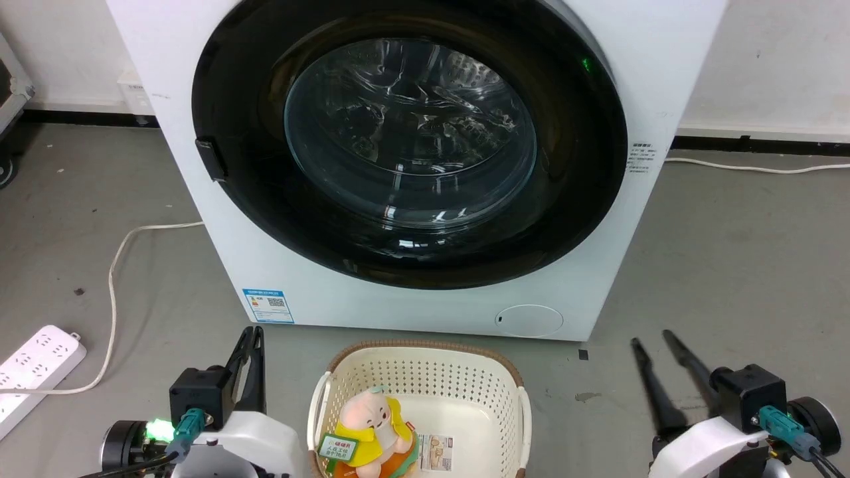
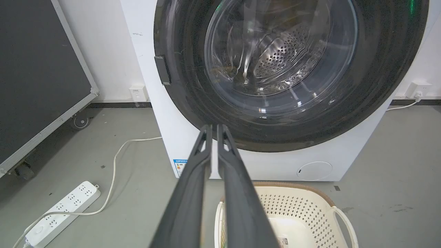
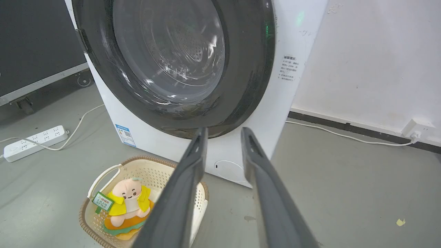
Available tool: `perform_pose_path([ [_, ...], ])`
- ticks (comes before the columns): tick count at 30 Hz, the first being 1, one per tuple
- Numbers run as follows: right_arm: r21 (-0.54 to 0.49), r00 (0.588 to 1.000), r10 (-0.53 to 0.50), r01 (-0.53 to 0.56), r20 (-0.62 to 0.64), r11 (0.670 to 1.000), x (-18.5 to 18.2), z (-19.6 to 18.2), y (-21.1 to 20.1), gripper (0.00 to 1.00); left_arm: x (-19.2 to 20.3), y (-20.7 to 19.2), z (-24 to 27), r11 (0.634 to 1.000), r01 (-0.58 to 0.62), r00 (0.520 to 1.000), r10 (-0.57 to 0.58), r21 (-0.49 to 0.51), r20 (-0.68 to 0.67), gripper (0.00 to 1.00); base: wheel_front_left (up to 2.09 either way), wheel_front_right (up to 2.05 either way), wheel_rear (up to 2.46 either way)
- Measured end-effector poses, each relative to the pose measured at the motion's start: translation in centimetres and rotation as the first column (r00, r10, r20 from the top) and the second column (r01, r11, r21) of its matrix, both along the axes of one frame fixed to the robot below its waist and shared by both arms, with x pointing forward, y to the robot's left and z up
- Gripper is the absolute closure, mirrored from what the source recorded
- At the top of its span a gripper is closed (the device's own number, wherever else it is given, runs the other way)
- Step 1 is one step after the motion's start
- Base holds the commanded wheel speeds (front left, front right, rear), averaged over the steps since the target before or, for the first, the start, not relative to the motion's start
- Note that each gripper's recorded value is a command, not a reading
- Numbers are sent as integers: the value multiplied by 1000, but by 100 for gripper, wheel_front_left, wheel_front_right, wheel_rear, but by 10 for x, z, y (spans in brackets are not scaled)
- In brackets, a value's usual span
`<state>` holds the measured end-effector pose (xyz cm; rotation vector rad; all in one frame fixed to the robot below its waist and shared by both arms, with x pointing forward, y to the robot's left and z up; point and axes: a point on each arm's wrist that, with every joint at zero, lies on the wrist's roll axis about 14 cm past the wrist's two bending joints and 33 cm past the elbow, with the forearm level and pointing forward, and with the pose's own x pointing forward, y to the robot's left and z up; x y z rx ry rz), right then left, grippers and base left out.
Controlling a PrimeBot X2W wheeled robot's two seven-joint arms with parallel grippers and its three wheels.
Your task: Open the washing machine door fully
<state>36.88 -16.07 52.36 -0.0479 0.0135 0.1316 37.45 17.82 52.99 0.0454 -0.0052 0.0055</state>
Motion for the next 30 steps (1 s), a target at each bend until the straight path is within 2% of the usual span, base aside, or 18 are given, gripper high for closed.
perform_pose_path([
  [22, 41, 1000, -2, 1, 22, 999, 3, 0, -1, 0, 3, -8, -2, 1000, 31, 999, -31, 1, 16, 0, 0, 0, 0],
  [30, 107, 999, -8, 4, 45, 994, 15, 7, -2, 0, 5, -10, -5, 999, 40, 999, -40, 1, 17, 0, 0, 0, 0],
])
